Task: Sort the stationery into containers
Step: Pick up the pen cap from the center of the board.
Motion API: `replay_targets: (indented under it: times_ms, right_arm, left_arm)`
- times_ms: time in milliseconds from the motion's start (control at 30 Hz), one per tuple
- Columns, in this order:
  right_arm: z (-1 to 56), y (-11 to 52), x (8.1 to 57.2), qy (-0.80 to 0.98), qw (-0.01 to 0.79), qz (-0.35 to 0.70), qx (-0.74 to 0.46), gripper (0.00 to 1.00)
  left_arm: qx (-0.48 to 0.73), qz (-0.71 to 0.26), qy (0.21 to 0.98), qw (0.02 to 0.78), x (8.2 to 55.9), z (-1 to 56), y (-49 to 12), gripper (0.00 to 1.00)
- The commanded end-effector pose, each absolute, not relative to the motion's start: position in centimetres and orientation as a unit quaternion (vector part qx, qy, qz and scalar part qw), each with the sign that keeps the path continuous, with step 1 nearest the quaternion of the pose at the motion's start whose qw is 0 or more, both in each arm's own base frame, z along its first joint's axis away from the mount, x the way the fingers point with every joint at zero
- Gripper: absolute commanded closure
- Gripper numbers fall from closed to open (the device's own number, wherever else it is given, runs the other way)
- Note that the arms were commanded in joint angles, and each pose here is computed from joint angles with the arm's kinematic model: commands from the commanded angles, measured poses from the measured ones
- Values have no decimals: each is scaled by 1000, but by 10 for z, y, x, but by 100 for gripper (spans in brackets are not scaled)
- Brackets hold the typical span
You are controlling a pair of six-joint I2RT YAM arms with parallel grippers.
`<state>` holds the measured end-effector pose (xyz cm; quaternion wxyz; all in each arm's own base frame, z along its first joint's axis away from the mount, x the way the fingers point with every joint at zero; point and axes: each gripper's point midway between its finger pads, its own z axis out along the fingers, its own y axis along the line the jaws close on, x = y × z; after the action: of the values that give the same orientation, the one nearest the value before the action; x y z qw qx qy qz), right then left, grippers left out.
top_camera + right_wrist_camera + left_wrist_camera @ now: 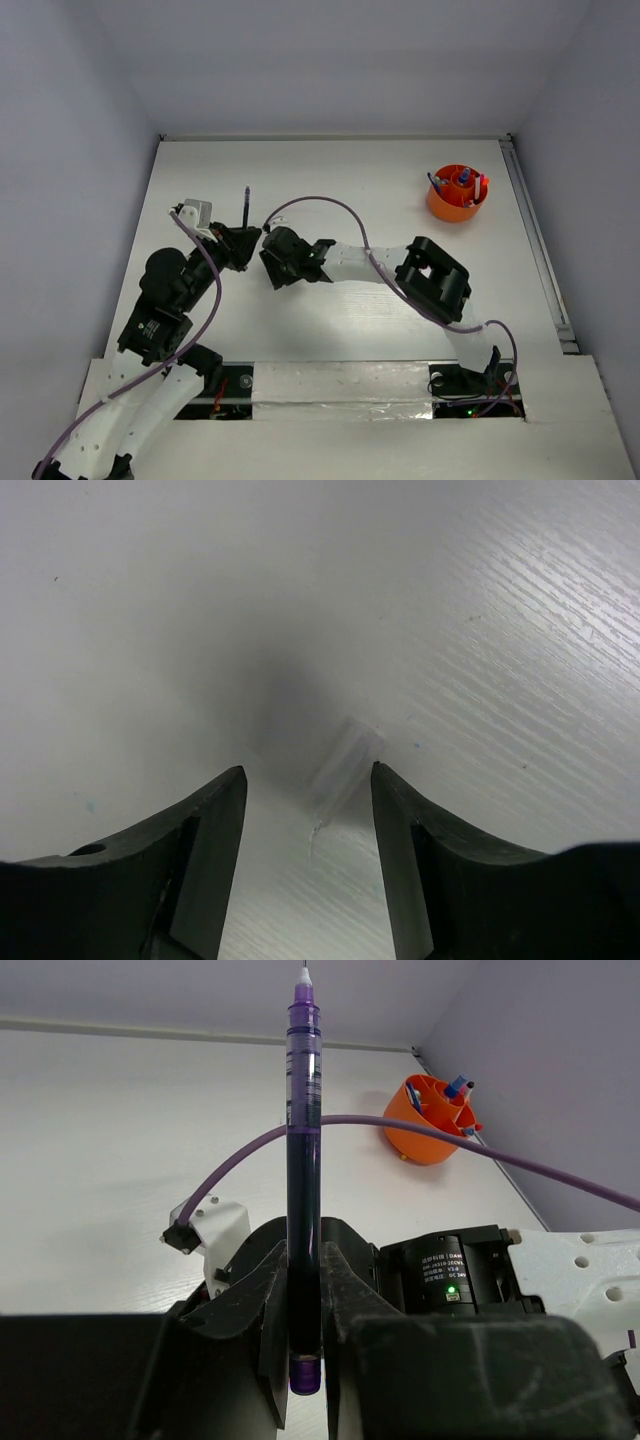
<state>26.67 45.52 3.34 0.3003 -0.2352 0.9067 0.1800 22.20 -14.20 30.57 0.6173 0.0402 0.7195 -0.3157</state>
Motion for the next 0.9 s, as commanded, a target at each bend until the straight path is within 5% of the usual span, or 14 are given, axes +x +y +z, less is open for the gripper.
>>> replay_targets:
  times_ms: [0,67,433,700,867]
  right_arm:
    - [11,442,268,916,288,128,-248,43]
    - [10,442,270,915,295,111,-251,51]
    - [0,434,274,915,290,59,-274,57]
    - [2,429,277,914,297,47,-272,99]
    - [63,437,283,892,361,134,-237,100]
  left_arm:
    - [45,-318,700,638,225,316,-140,100]
    - [47,-318,698,639,224,317,-140,100]
    - [43,-314,691,649,223,321,-133,100]
    - [38,-321,691,647,223,321,-135,100]
    - [37,-359,690,627,220,316,-147,100]
